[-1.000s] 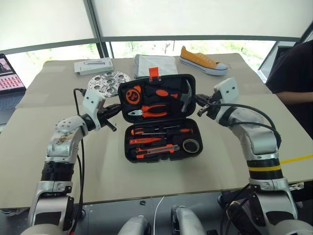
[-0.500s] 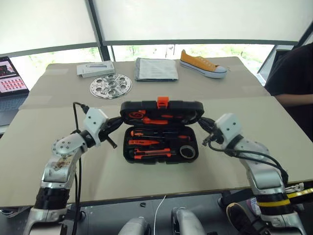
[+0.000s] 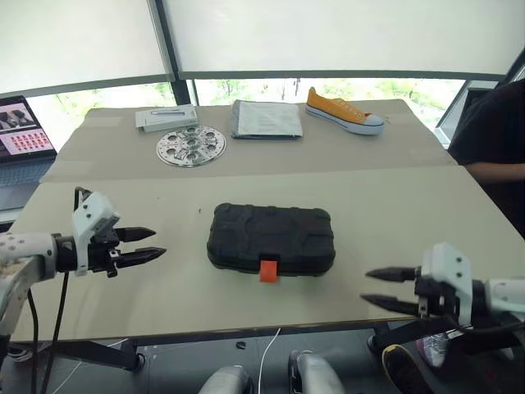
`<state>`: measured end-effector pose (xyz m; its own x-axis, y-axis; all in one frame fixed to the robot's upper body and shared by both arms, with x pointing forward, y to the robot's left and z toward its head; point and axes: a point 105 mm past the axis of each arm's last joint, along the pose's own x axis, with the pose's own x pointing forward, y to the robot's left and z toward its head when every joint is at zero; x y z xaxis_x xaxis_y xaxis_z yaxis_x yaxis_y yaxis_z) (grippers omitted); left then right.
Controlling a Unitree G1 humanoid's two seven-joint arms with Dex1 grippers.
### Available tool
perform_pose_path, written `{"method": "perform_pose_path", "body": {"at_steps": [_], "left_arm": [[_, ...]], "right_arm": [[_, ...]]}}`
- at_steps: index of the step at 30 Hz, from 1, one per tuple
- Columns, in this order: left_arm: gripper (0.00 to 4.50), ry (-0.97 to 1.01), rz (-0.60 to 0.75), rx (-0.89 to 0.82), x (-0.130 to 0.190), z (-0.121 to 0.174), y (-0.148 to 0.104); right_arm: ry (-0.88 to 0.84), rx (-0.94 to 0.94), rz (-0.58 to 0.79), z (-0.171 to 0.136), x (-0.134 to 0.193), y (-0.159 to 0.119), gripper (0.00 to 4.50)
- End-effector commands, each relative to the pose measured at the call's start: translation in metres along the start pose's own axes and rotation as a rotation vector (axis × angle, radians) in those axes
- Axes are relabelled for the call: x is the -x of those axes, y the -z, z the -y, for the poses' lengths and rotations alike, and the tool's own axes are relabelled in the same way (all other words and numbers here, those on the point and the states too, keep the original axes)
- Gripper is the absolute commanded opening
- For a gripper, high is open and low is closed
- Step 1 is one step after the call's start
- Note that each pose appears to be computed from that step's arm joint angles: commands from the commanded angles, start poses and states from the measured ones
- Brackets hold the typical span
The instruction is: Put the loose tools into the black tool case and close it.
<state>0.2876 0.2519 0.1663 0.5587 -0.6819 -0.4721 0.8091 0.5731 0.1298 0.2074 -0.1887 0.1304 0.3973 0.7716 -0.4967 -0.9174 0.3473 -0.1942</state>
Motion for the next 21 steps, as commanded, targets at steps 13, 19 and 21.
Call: {"method": "perform_pose_path", "body": {"at_steps": [13, 19, 21], "left_arm": [[0.09, 0.059, 0.005, -0.455, -0.141, -0.039, -0.053], [0.09, 0.224, -0.026, -0.53, -0.143, -0.022, -0.041], [0.09, 0.305, -0.033, -0.528, -0.137, -0.013, -0.034]], "right_arm": [[-0.059, 0.226, -0.03, 0.02, -0.081, -0.01, 0.0], [0.132, 0.27, -0.049, 0.06, -0.084, -0.013, 0.0], [0.2, 0.271, -0.056, 0.075, -0.08, -0.012, 0.0]]}}
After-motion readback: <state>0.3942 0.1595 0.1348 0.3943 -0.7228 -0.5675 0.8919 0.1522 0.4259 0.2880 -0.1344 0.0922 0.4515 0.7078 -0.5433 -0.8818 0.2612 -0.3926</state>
